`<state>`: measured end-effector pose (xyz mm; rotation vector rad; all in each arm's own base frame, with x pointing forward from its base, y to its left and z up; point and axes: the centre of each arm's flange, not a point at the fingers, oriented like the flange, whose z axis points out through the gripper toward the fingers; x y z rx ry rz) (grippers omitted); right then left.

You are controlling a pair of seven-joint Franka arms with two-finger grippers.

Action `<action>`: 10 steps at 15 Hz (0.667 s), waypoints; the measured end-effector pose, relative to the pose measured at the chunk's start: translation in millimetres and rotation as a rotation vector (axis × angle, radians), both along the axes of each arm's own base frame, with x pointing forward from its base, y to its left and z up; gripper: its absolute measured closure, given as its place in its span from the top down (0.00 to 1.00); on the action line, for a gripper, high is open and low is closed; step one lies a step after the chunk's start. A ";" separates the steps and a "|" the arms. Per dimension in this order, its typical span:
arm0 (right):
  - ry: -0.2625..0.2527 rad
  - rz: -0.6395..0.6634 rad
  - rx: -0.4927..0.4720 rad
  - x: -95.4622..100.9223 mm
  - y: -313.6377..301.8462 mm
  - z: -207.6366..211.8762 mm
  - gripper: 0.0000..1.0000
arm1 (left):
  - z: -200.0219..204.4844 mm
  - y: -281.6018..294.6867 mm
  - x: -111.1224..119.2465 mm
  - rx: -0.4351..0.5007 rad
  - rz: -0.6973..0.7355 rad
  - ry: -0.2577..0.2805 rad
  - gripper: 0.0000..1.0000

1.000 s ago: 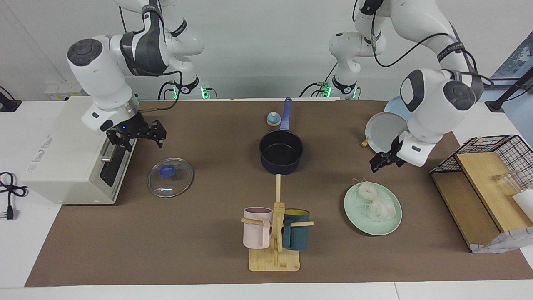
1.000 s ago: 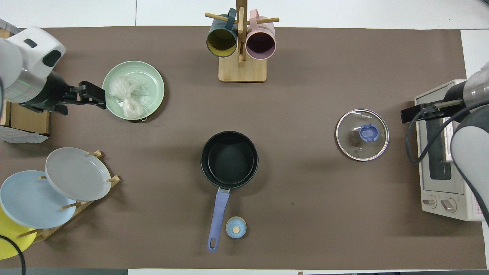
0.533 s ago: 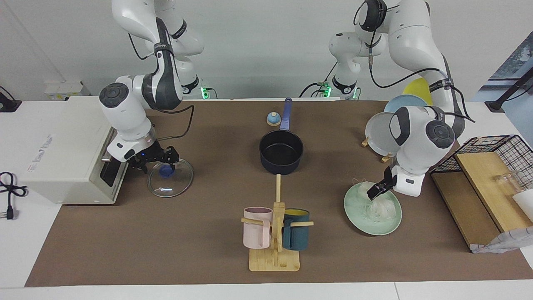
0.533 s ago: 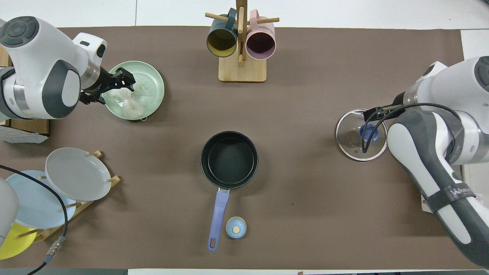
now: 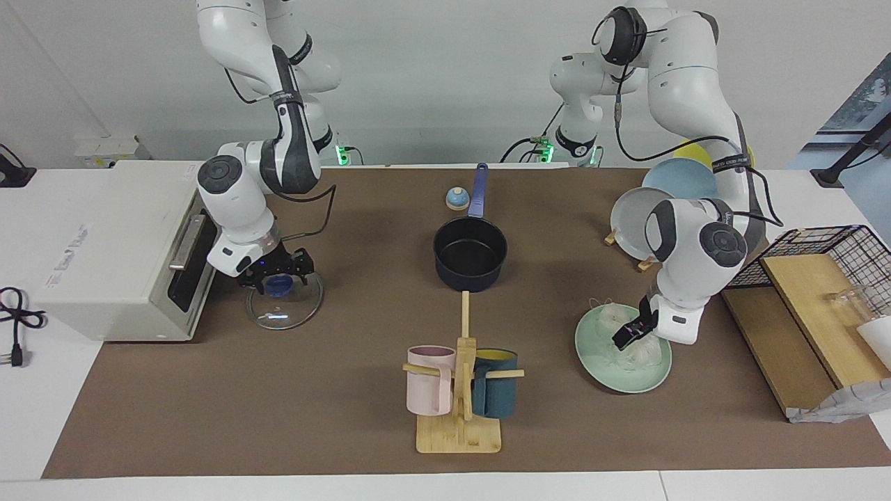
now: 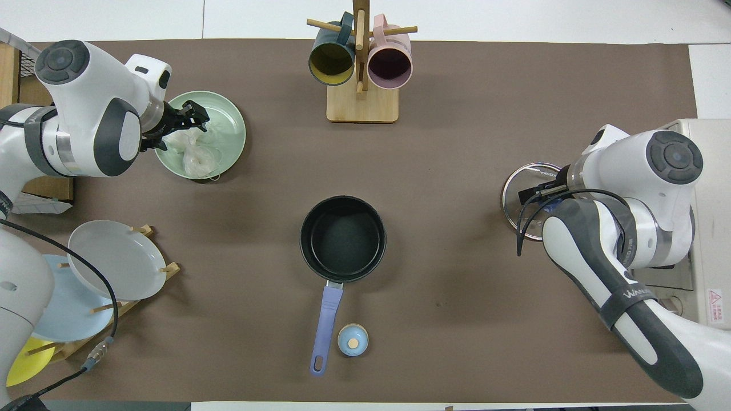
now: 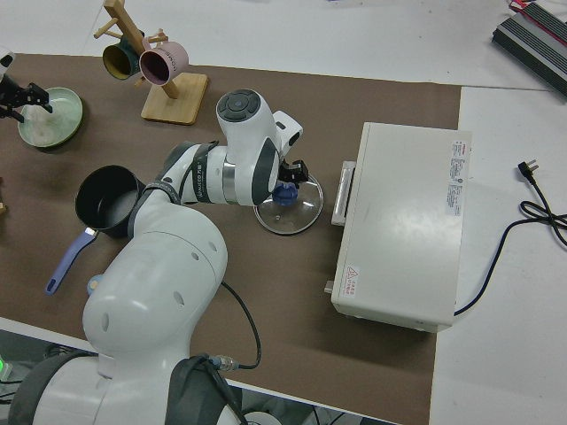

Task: Transfer vermicelli from plate to pot
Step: 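Grasp the vermicelli with the left gripper while the right gripper grasps the lid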

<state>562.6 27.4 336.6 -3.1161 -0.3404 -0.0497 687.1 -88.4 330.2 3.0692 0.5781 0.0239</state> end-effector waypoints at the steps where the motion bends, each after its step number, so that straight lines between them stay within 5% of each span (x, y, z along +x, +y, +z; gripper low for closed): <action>1: 0.002 0.009 0.000 -0.5 -0.6 -0.9 1.00 | -0.2 -0.5 0.2 0.001 -0.001 -0.002 1.00; 3: 0.013 0.032 -0.002 -2.2 -6.5 -6.2 1.00 | 1.0 -3.2 1.6 0.000 0.002 -0.019 0.95; 8: 0.027 0.041 -0.003 -2.5 -15.2 -14.4 1.00 | 3.7 -3.9 3.6 0.051 -0.024 -0.043 0.35; 10: 0.027 0.042 -0.003 -2.6 -15.1 -14.4 0.96 | 9.6 -3.4 6.1 0.059 -0.029 -0.057 0.22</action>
